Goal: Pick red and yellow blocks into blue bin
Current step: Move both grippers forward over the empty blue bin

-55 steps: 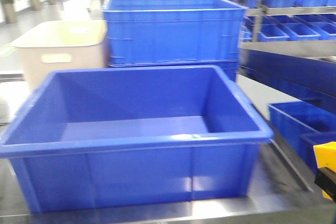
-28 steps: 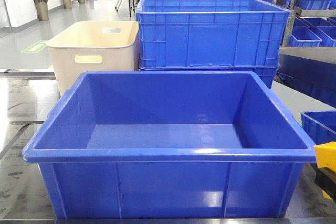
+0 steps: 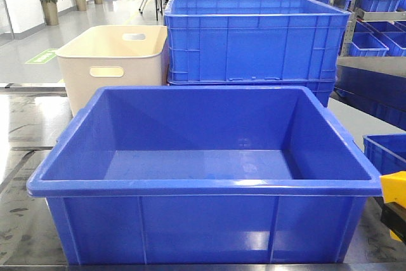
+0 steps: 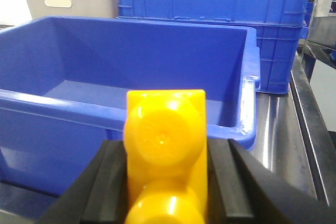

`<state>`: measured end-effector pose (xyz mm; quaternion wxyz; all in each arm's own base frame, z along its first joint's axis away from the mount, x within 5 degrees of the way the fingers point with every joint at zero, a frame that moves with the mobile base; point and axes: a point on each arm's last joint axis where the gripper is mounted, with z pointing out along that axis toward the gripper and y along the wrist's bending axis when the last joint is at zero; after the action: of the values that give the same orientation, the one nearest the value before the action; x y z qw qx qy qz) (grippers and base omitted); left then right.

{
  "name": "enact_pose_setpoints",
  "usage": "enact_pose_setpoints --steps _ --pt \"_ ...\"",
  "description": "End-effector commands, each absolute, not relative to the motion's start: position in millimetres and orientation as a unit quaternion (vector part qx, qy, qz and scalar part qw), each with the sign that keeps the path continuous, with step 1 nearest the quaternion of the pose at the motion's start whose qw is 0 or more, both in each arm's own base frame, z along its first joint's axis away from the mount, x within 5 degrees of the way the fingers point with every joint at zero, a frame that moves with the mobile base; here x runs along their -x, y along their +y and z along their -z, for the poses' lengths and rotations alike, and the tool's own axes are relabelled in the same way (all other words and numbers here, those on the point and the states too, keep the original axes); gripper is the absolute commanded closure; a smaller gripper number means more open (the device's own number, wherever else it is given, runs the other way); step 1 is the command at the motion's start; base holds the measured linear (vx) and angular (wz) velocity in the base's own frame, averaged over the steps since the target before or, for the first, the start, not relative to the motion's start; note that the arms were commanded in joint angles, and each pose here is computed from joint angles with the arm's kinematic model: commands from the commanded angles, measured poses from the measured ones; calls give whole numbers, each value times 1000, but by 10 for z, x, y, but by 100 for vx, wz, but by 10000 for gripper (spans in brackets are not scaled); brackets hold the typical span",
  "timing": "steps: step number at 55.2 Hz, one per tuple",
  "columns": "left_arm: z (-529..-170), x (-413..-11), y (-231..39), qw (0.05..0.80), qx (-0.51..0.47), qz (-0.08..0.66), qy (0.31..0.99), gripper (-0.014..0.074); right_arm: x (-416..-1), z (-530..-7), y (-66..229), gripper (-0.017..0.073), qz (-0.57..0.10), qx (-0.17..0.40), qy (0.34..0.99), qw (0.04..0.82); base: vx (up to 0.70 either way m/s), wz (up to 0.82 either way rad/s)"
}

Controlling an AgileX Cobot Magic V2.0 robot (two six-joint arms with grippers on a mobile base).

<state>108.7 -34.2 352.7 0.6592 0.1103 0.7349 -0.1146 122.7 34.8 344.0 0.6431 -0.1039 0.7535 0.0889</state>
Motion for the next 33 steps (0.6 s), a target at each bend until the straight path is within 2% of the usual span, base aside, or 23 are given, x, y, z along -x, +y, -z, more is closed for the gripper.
enact_pose_setpoints --steps 1,18,27,33 --pt "-3698 -1086 -327 701 -94 120 697 592 -1230 -3633 349 569 -92 103 710 691 0 0" --pt "-3747 -1142 -341 701 -88 125 696 592 -1284 -3713 375 569 -122 79 713 686 0 0" --pt "-4027 -1567 -464 689 -125 97 707 592 -1648 -4048 482 569 -93 110 718 681 0 0" --pt "-4226 -1989 -686 677 -164 99 710 592 -2089 -4210 610 569 -75 131 731 665 0 0"
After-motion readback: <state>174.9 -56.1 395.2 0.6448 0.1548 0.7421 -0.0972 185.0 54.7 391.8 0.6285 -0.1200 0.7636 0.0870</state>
